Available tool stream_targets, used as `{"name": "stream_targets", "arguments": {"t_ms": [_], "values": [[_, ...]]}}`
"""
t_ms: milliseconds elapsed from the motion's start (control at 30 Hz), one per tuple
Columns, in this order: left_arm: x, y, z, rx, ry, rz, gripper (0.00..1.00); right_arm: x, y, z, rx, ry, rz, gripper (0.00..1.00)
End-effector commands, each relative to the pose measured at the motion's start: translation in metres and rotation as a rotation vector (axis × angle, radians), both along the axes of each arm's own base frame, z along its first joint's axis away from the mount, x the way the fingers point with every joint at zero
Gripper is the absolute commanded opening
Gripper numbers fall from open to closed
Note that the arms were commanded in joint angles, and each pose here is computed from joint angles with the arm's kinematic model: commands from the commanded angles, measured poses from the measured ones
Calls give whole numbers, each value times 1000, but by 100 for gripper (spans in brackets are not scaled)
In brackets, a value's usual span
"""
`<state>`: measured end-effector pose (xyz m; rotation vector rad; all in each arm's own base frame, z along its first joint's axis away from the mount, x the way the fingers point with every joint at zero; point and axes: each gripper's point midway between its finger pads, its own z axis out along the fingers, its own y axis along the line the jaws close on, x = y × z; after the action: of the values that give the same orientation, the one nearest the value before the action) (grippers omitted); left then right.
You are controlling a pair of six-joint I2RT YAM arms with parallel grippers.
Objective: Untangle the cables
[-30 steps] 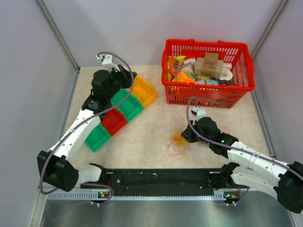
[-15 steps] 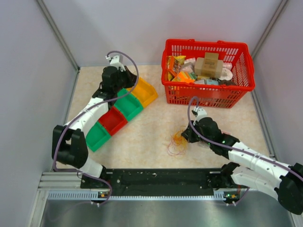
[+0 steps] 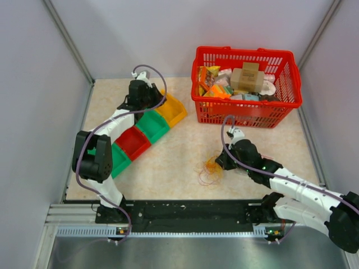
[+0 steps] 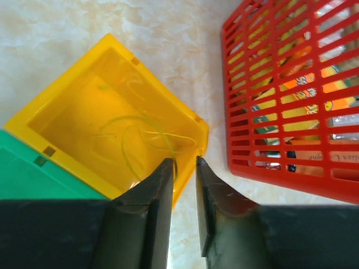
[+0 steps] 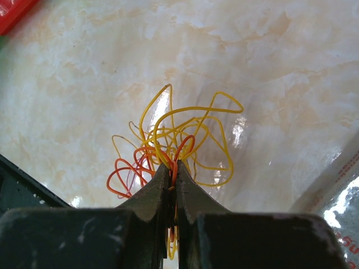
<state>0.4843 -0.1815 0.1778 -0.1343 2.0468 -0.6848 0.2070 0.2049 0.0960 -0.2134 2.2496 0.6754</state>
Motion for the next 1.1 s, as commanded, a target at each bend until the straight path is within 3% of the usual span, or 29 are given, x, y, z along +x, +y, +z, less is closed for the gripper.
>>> {"name": "stream_targets", "arguments": {"t_ms": [0, 67, 133, 233, 333, 600, 733, 933, 1067], "values": [[10, 20, 35, 0, -59, 101, 41, 7, 6, 9, 28, -19, -2, 0], [1, 24, 47, -6, -70, 115, 67, 7, 6, 7, 23, -15, -2, 0], [-10, 25, 58, -22, -73, 119, 79, 8, 6, 5, 21, -11, -4, 0], [-45, 25, 54, -58, -26, 94, 79, 11, 8, 2, 20, -10, -5, 0], [-87, 17, 48, -127, 4, 24, 70, 10, 15, -1, 23, 3, 28, 0], [-223, -43, 15, -160, 29, -471, 73, 6, 40, 11, 83, -36, 176, 0], [-284, -58, -13, -134, 63, -604, 64, 1, 49, 20, 140, -62, 227, 0], [-322, -75, -48, -171, 117, -645, 66, -3, 58, 21, 196, -36, 254, 0], [-322, -85, -70, -21, 140, -621, 70, -7, 61, 21, 223, -23, 265, 0]]}}
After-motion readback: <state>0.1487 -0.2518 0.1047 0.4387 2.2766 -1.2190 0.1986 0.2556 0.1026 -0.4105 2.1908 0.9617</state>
